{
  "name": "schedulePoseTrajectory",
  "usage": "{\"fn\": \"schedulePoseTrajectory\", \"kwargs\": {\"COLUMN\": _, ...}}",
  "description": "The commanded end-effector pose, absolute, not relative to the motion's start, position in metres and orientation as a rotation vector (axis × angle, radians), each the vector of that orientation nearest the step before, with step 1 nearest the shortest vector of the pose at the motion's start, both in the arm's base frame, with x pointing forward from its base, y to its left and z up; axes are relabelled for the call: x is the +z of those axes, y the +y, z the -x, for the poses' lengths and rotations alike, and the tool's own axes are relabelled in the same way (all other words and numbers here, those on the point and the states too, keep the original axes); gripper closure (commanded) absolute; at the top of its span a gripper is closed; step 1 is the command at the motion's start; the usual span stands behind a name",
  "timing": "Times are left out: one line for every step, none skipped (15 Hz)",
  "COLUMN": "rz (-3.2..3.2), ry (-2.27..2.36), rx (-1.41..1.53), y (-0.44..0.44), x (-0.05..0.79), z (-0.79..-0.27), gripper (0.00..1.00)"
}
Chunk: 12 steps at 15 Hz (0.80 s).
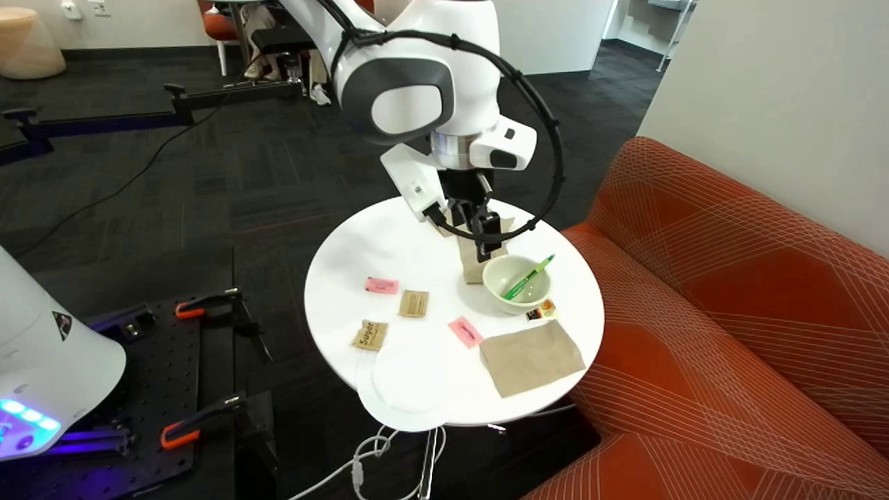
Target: Remove the pen from the bowl and put it on the table
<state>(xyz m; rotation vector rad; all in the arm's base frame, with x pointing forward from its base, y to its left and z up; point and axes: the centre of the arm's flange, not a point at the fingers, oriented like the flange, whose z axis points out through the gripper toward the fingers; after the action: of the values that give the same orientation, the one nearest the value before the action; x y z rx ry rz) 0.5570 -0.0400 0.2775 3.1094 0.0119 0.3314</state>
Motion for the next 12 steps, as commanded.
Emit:
{"fn": "schedulePoseTrajectory", "kwargs": {"rz": -3.080, "ry": 0.068, "rx": 0.324, "y": -0.051, "x": 0.259, "z": -0.583, "gripper": 0.00}}
{"fn": "schedulePoseTrajectory", "kwargs": {"rz": -3.077, "ry": 0.064, "rx": 0.315, "y": -0.053, "x": 0.253, "z": -0.587, "gripper": 0.00}}
{"fn": "schedulePoseTrajectory", "kwargs": {"rz": -3.075, "ry": 0.057, "rx": 0.308, "y": -0.055, "x": 0.246, "z": -0.591, "gripper": 0.00}}
{"fn": "schedulePoseTrajectory", "kwargs": {"rz": -3.071, "ry": 0.056, "rx": 0.300, "y": -0.058, "x": 0.240, "z": -0.595, "gripper": 0.00}}
{"fn": "schedulePoseTrajectory", "kwargs": {"rz": -3.068, "ry": 0.049, "rx": 0.292, "y": -0.061, "x": 0.234, "z": -0.599, "gripper": 0.00}}
{"fn": "schedulePoseTrajectory", "kwargs": {"rz": -3.062, "ry": 0.040, "rx": 0.287, "y": -0.063, "x": 0.228, "z": -0.603, "gripper": 0.00}}
{"fn": "schedulePoseTrajectory", "kwargs": {"rz": -3.058, "ry": 0.033, "rx": 0.282, "y": -0.066, "x": 0.222, "z": -0.608, "gripper": 0.00}}
{"fn": "schedulePoseTrajectory", "kwargs": {"rz": -3.049, "ry": 0.030, "rx": 0.282, "y": -0.069, "x": 0.218, "z": -0.612, "gripper": 0.00}}
{"fn": "schedulePoseTrajectory", "kwargs": {"rz": -3.046, "ry": 0.022, "rx": 0.283, "y": -0.071, "x": 0.214, "z": -0.617, "gripper": 0.00}}
{"fn": "schedulePoseTrajectory", "kwargs": {"rz": -3.046, "ry": 0.013, "rx": 0.286, "y": -0.073, "x": 0.210, "z": -0.621, "gripper": 0.00}}
{"fn": "schedulePoseTrajectory", "kwargs": {"rz": -3.042, "ry": 0.006, "rx": 0.291, "y": -0.074, "x": 0.206, "z": -0.626, "gripper": 0.00}}
{"fn": "schedulePoseTrajectory", "kwargs": {"rz": -3.040, "ry": 0.002, "rx": 0.293, "y": -0.074, "x": 0.204, "z": -0.631, "gripper": 0.00}}
